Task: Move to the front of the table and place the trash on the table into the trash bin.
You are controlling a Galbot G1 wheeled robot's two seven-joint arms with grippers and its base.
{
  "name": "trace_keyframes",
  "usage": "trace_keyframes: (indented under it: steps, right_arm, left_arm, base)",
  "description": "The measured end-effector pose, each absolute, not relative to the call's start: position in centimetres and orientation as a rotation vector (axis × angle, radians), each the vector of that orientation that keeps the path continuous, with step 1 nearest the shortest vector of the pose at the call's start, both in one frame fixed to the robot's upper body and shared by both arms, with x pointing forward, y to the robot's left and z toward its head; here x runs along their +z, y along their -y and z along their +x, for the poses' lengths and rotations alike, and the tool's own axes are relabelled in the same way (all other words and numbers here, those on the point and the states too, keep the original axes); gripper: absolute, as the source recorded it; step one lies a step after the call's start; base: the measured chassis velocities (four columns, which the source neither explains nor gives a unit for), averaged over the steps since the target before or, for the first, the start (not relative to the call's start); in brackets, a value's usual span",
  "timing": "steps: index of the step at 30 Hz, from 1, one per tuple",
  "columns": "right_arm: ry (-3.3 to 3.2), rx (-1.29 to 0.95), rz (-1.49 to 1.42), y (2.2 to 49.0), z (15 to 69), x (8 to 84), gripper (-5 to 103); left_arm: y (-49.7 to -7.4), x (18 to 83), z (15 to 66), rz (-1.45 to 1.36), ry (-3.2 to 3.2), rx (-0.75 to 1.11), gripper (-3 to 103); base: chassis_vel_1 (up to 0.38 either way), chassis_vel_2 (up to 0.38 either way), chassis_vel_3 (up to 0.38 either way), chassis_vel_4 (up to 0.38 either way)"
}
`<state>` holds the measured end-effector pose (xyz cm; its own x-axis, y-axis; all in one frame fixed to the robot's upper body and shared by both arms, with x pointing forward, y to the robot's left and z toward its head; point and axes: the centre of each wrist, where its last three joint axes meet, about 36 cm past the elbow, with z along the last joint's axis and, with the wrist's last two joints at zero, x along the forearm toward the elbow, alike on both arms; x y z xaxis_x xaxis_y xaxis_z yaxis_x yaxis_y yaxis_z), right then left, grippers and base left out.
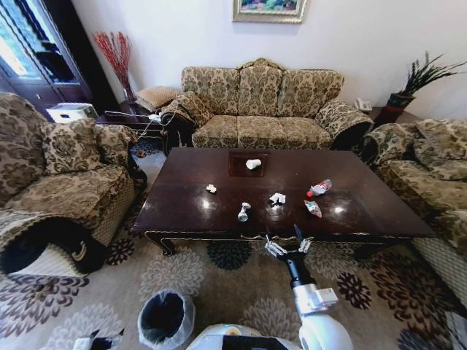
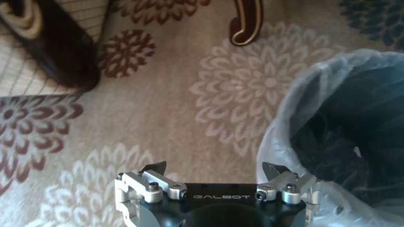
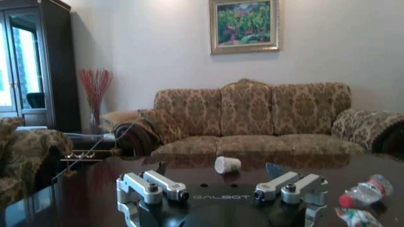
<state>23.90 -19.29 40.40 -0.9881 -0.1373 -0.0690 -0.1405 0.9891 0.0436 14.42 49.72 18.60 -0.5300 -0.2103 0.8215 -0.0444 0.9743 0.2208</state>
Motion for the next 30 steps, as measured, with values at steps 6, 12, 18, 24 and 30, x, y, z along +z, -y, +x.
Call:
trace_keyframes:
  steps: [6,12,18,24,30]
  right_arm:
    - [-3.074,0.08,-0.21,19.0,24.0,39.9,100]
    - [-3.08,0.081,-0.203,18.9,23.9,39.3,100]
    - [-3.089,0.084,-0.198,18.8,23.9,38.6,100]
    - [-3.09,0.082,-0.197,18.9,24.3,38.2,100]
    - [-3.092,0.086,-0.196,18.8,24.4,38.0,100]
  left_arm:
    - [-48.6,17.9,15.0,0.132,2.117,-0.229,100]
    - [-47.7,18.0,15.1,0.075,2.132,-0.223,100]
    - [-46.0,18.5,15.9,-0.076,2.21,-0.243,100]
    - [-45.2,18.9,16.3,-0.299,2.334,-0.221,100]
    - [-44.7,18.1,16.8,-0.317,2.327,-0.265,100]
  base:
    - [0.0,0.0,0.0,0.0]
    - [0.0,0.0,0.0,0.0]
    - [0.0,0.0,0.0,0.0]
    - [0.0,0.0,0.0,0.0]
    - [0.0,0.0,0.0,0.0]
